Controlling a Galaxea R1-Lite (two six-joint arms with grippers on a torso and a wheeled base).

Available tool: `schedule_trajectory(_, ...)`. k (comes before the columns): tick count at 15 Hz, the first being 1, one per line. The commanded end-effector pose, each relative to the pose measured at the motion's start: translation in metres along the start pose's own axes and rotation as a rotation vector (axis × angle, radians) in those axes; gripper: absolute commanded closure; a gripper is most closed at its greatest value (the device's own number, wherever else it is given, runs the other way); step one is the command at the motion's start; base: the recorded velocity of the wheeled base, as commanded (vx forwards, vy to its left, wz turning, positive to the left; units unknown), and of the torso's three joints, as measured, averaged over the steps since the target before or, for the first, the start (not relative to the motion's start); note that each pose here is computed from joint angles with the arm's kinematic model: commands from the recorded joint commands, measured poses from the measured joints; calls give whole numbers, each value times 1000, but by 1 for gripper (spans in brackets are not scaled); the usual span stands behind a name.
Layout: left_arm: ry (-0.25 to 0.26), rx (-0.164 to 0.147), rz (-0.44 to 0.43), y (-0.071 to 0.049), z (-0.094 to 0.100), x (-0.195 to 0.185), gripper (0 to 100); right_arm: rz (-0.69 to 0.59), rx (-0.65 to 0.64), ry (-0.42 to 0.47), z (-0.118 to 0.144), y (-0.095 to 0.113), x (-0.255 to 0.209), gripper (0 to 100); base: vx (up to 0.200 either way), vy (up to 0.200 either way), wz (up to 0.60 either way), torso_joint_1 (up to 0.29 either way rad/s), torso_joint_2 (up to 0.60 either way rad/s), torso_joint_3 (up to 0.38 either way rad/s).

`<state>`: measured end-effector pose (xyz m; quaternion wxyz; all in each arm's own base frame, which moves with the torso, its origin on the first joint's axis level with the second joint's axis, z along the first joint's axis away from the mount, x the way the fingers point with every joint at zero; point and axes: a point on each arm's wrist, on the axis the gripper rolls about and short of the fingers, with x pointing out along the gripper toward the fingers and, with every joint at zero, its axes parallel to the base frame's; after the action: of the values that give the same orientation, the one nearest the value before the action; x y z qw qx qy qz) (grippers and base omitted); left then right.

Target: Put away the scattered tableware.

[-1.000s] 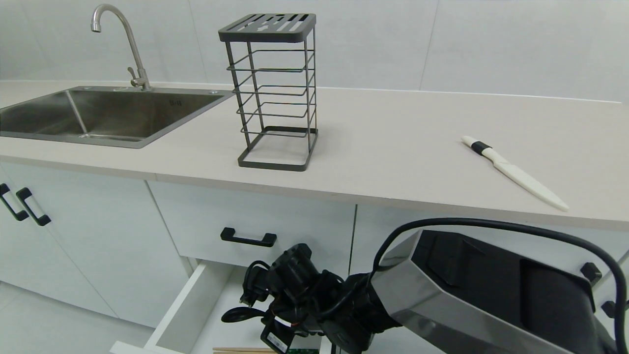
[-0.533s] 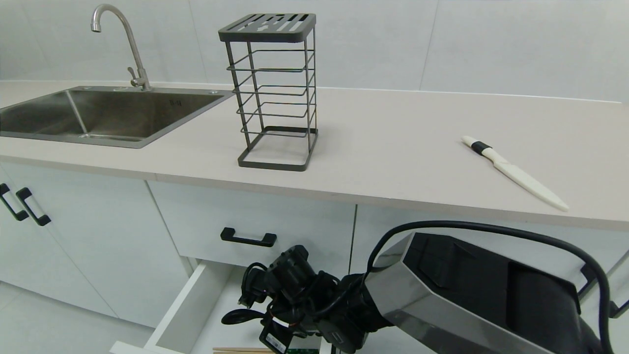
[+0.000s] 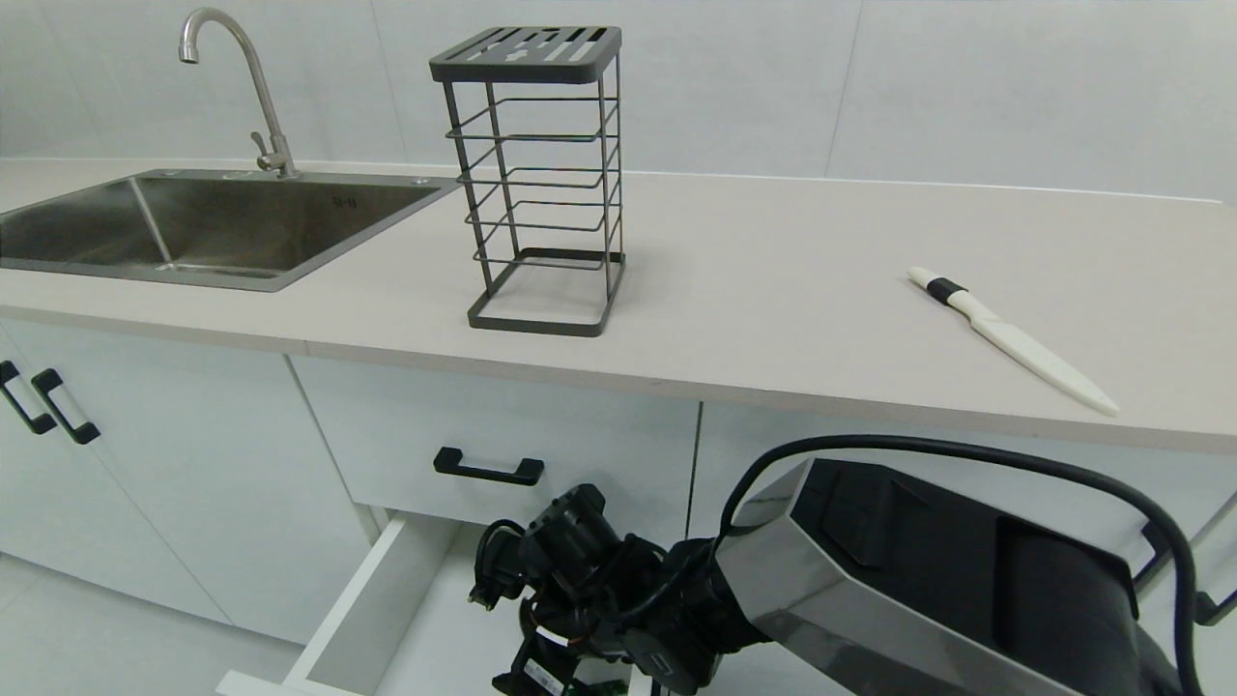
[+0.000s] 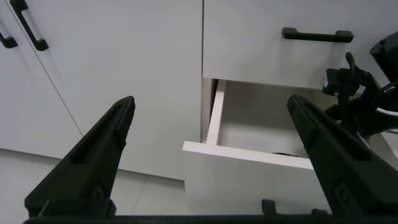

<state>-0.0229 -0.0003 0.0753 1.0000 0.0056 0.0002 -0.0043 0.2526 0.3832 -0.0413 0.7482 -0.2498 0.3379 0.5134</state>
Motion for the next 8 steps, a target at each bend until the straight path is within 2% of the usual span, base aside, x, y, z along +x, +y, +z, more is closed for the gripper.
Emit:
schedule_trajectory(1, 1, -1, -1, 0, 0, 0, 0, 3, -12, -7, 3, 3, -1, 0, 0, 0, 0, 0, 0, 0)
schedule_trajectory(4, 1, 1, 1, 0, 0, 0, 0, -1, -28, -34, 12, 3, -11, 0, 0, 0, 0, 0, 0, 0)
schedule_trajectory(5, 1, -1, -1, 0, 0, 0, 0, -8, -44, -91, 31, 7, -37, 0, 0, 0, 0, 0, 0, 0)
schedule_trajectory(7, 1, -1, -1, 0, 0, 0, 0, -5, -50, -101, 34, 11, -51, 0, 0, 0, 0, 0, 0, 0)
schedule_trajectory(8, 1, -1, 1, 0, 0, 0, 0, 2, -55, -99, 32, 20, -76, 0, 0, 0, 0, 0, 0, 0)
